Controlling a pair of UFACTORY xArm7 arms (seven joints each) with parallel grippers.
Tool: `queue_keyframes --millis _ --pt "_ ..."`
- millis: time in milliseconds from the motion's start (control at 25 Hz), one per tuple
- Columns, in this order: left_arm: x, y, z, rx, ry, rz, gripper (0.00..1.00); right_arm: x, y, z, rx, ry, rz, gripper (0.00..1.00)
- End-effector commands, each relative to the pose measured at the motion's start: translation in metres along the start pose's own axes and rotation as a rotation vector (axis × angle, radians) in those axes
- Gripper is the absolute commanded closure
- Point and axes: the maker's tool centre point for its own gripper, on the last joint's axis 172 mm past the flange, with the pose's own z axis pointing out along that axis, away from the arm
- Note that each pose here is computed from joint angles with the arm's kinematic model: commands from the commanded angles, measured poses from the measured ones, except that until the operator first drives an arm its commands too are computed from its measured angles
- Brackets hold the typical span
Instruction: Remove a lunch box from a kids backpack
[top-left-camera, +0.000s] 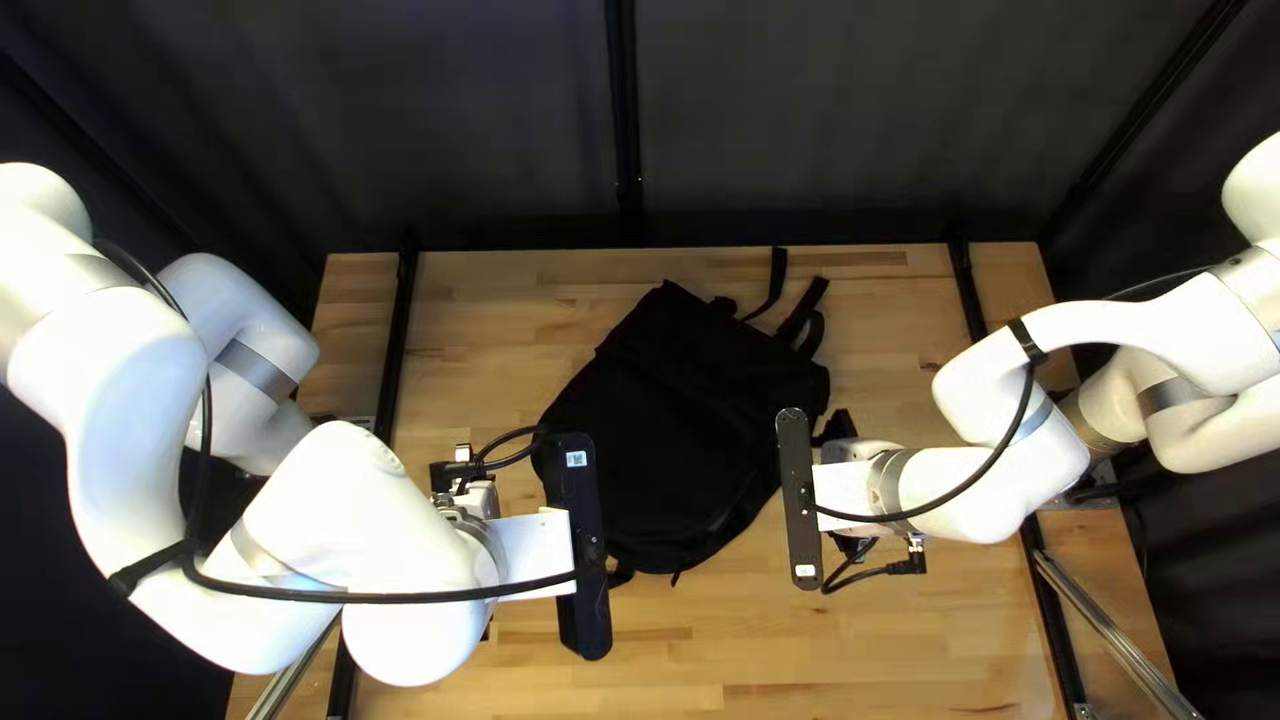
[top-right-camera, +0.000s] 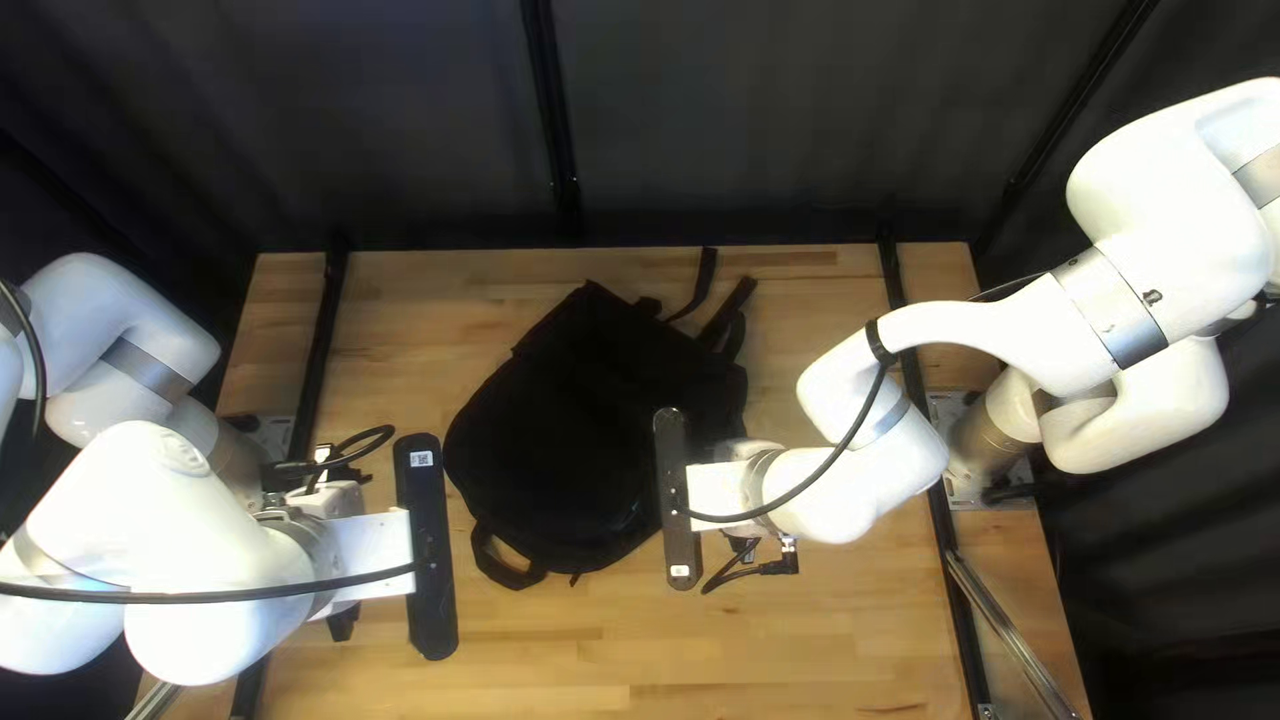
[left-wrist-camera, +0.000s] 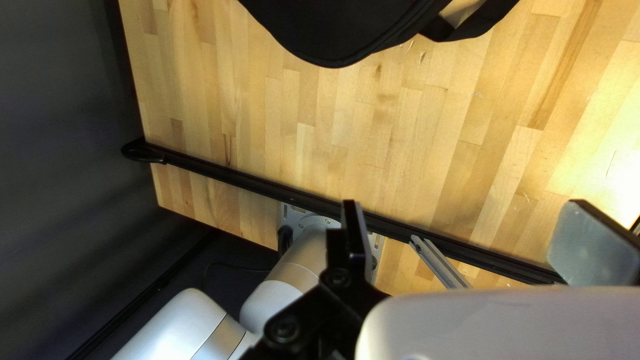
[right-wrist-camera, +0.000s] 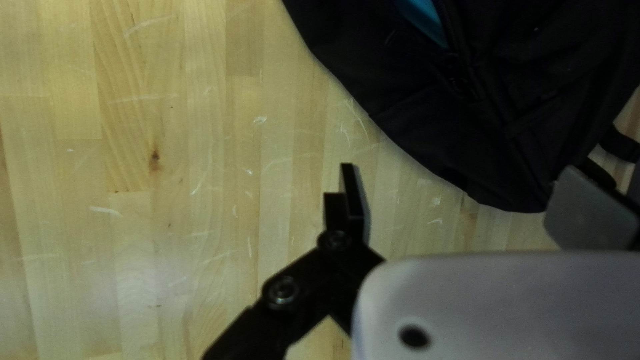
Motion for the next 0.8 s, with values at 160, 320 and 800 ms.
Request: queue_keyframes --millis 160,320,800 --pt "0.0 0.0 0.0 0.0 0.0 0.0 0.0 -0.004 -0.013 0.009 0.038 0.055 -0.082 0.0" --pt "0.0 0.0 0.0 0.0 0.0 0.0 0.0 0.007 -0.002 0.016 0.057 0.1 -0.156 0.0" --pt "-0.002 0.003 0.0 -0.014 -0.013 -0.011 0.0 0.059 0.022 0.035 0.006 0.213 -0.435 0.0"
